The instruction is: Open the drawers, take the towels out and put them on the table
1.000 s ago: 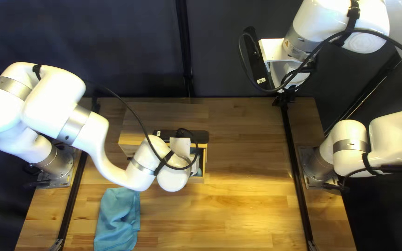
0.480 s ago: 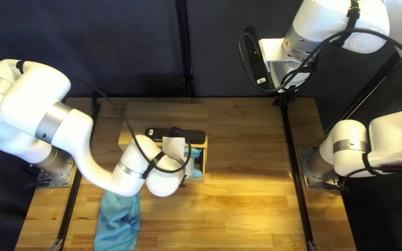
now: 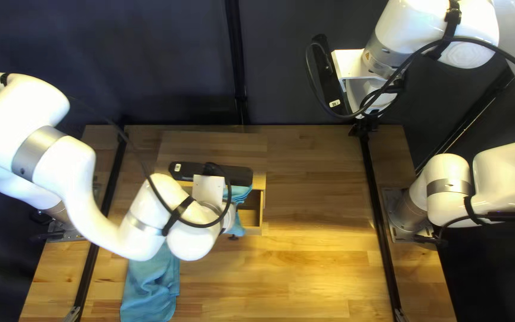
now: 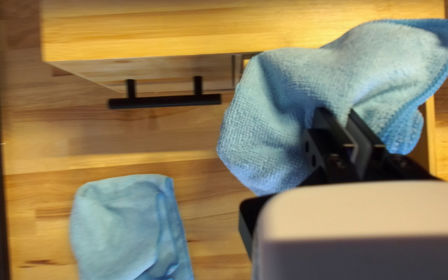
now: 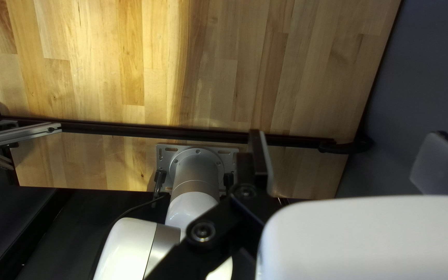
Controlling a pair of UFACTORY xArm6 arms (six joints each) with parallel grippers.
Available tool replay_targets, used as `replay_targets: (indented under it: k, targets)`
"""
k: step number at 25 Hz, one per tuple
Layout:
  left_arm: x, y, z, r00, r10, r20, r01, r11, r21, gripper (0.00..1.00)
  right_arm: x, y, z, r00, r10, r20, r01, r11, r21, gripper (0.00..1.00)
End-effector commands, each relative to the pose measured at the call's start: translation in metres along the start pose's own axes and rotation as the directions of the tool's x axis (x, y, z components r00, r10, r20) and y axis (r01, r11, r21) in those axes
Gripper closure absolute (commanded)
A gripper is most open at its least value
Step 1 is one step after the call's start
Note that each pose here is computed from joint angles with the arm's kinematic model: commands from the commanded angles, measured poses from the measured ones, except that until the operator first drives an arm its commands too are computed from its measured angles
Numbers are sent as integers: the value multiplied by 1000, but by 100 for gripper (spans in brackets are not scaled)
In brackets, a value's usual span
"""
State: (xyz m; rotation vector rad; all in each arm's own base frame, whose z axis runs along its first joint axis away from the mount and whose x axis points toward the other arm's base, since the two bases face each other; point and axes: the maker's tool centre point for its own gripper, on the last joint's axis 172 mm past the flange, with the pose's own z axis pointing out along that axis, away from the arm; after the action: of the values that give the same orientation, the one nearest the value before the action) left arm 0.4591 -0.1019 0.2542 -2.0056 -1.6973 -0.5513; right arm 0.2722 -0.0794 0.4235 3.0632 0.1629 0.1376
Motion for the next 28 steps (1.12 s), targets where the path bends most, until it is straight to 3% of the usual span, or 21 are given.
replay_targets:
  k: [1,9,19,28]
  targets:
    - [-9,-26,-22,1000,-4,-26,5,999,36,100,0,0,0,1000,0,0,0,1000,0,0]
    - [-47,-81,-37,998,-8,-67,15,995,102,100,0,0,0,1000,0,0,0,1000,0,0]
    - [-95,-147,-44,995,-55,-79,68,983,171,100,0,0,0,1000,0,0,0,1000,0,0]
    - [-134,-174,-12,995,-81,-56,91,972,217,100,0,0,0,1000,0,0,0,1000,0,0]
